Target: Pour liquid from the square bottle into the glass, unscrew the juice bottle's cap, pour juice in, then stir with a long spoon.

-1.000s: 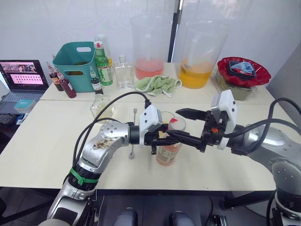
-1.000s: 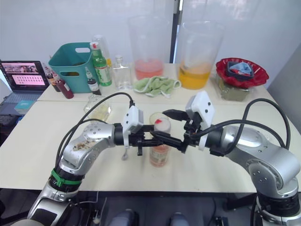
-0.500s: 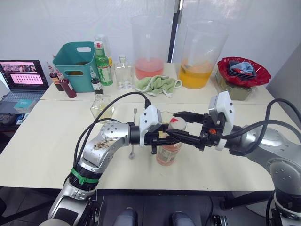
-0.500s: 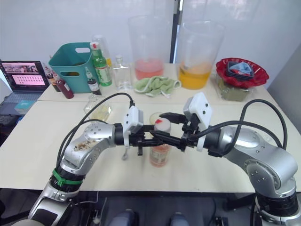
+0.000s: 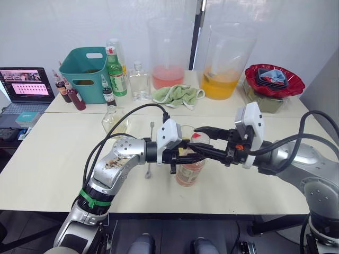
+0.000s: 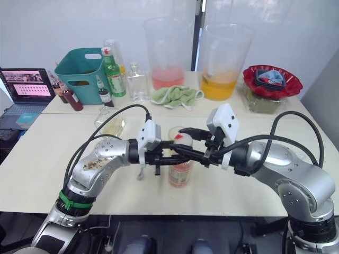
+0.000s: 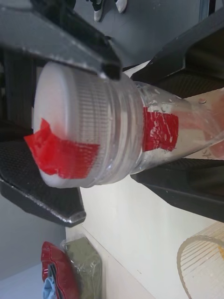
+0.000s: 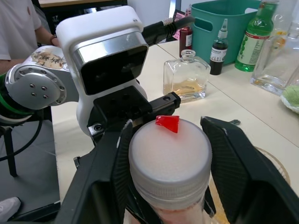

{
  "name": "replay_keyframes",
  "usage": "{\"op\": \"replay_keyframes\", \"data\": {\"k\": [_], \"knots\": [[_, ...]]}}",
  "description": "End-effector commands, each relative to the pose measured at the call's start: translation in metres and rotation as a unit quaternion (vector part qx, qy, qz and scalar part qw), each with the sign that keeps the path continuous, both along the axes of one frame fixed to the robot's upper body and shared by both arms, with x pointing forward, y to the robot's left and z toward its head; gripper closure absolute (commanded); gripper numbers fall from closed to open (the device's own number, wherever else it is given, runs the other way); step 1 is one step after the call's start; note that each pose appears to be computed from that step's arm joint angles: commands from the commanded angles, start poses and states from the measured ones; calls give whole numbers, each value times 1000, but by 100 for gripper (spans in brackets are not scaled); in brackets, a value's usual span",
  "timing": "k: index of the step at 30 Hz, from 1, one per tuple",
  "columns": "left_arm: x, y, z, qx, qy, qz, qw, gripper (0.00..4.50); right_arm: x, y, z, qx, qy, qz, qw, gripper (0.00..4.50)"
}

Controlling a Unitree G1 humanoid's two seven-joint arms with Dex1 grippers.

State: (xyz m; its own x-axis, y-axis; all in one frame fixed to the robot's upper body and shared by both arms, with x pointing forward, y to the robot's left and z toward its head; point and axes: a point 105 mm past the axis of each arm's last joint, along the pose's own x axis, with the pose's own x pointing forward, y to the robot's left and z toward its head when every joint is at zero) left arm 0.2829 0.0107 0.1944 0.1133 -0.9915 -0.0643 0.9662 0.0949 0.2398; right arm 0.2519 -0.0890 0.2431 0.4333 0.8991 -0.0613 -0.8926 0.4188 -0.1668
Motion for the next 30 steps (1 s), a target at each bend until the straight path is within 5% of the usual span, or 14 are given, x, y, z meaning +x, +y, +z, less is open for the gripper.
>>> {"op": "replay_keyframes", "data": {"k": [1,18,21,30], "knots": [[-3,-4,-12,18,16,-2,1000,324,0,1,10,6,-25,4,1000,188],[-2,-1,-9,19,16,8,1000,324,2,4,9,14,-22,18,999,188],[-2,-1,-9,18,17,10,1000,324,2,4,10,16,-23,21,999,269],[-2,2,-8,20,17,17,1000,324,2,5,8,10,-23,31,999,269]]}}
